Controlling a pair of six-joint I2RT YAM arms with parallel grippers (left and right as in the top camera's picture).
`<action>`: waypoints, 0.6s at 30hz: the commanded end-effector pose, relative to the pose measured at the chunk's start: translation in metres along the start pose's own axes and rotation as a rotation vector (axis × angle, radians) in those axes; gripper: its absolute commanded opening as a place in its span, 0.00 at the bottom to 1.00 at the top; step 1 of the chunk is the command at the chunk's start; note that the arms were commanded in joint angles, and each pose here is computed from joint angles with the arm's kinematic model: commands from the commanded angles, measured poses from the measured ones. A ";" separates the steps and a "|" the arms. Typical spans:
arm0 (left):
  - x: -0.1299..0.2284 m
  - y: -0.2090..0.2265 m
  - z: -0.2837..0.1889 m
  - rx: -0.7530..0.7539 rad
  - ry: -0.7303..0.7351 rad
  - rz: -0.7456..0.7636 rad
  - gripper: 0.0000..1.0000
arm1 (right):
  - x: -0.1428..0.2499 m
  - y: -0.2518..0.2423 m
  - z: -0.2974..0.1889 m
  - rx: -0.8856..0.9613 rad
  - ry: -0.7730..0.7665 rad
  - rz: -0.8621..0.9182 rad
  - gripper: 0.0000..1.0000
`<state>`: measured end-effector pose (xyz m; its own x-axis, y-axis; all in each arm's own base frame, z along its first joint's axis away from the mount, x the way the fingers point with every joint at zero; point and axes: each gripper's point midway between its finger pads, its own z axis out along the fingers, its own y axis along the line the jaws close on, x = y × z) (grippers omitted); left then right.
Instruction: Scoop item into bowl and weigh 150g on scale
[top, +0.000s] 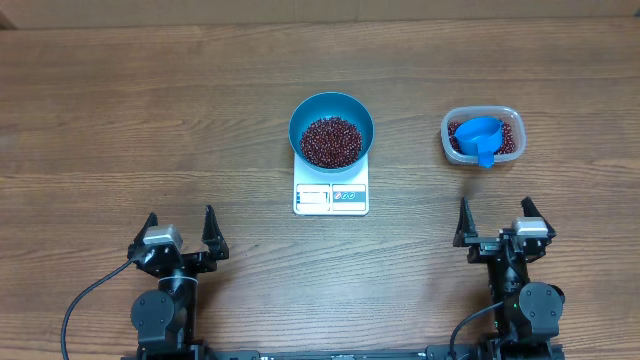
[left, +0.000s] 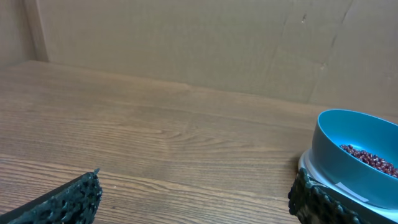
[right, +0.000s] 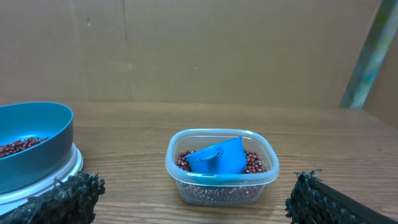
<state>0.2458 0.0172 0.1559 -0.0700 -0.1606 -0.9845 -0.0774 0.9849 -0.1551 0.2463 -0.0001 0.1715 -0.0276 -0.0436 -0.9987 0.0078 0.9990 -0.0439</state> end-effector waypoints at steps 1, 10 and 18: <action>0.000 0.000 0.000 0.004 -0.003 0.001 1.00 | 0.002 0.003 0.000 -0.021 -0.004 -0.035 1.00; 0.000 0.000 0.000 0.004 -0.003 0.001 0.99 | 0.002 0.008 0.000 -0.046 -0.004 -0.086 1.00; 0.000 0.000 0.000 0.004 -0.003 0.001 1.00 | 0.003 0.008 0.000 -0.046 -0.003 -0.080 1.00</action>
<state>0.2458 0.0172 0.1559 -0.0700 -0.1606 -0.9845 -0.0774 0.9849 -0.1551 0.2463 0.0072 0.1711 -0.0249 -0.1105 -0.9936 -0.0359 0.9933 -0.1096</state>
